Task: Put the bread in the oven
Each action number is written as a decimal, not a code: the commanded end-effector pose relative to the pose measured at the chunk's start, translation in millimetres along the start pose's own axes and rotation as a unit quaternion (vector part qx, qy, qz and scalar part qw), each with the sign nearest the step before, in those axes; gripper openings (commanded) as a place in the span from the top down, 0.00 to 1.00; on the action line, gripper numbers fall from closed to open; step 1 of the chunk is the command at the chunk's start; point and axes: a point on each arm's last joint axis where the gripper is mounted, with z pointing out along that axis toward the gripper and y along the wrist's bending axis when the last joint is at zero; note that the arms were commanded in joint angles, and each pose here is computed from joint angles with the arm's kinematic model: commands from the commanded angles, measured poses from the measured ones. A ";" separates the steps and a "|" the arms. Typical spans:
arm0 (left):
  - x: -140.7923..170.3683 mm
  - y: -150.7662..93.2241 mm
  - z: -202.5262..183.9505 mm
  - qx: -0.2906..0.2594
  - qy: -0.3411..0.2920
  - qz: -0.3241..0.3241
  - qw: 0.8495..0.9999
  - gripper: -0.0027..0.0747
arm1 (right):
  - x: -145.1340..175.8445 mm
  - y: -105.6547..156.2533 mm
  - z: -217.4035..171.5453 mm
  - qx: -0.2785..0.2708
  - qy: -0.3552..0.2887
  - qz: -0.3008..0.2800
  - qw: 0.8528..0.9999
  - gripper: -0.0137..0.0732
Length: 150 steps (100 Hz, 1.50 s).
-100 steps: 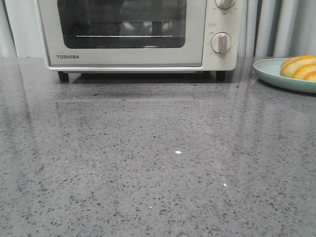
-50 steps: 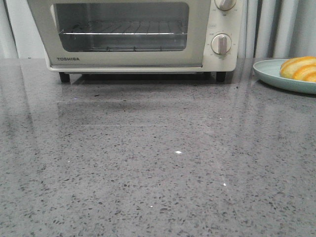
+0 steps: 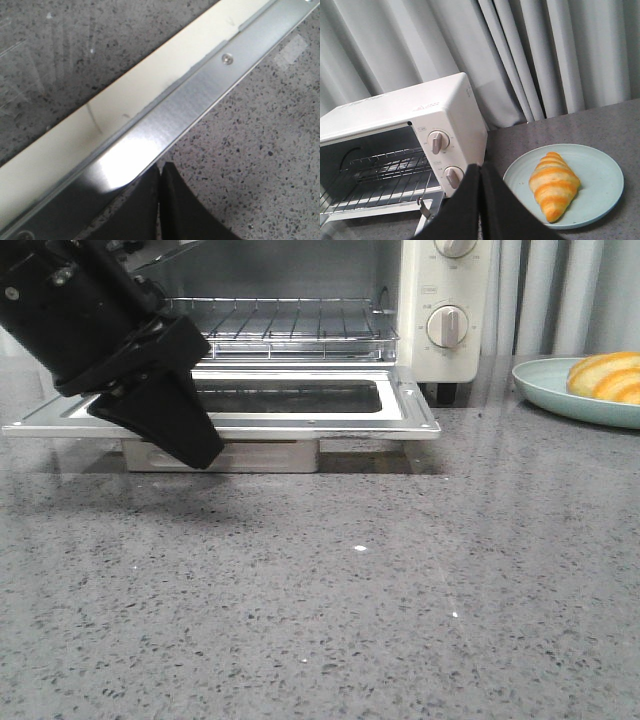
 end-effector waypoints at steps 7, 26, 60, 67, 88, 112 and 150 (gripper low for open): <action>-17.1 -1.5 -22.6 -0.019 -0.070 -0.004 0.997 0.99 | -17.9 4.3 -0.8 -0.003 -0.028 -0.009 1.000 0.93; -18.6 -19.2 -61.3 -0.014 -0.113 0.015 0.993 0.99 | -26.7 9.9 14.4 -0.007 0.056 -0.038 0.998 0.93; 1.5 -73.8 -182.2 -0.026 -0.290 0.075 0.954 0.99 | -39.0 7.0 114.4 0.008 0.224 -0.031 0.974 0.69; 11.1 -83.9 -203.3 -0.029 -0.320 0.084 0.943 0.99 | -33.8 0.7 141.5 0.021 0.250 -0.043 0.967 0.57; 40.9 -107.9 -250.1 -0.041 -0.391 0.117 0.912 0.99 | -12.6 -19.9 222.5 0.054 0.319 -0.076 0.943 0.50; 59.9 -118.1 -262.2 -0.039 -0.385 0.139 0.912 0.99 | 22.5 -42.9 282.9 0.103 0.427 -0.074 0.895 0.50; 61.8 -117.8 -264.4 -0.046 -0.388 0.134 0.911 0.99 | 72.7 -67.2 309.1 0.149 0.490 -0.077 0.855 0.50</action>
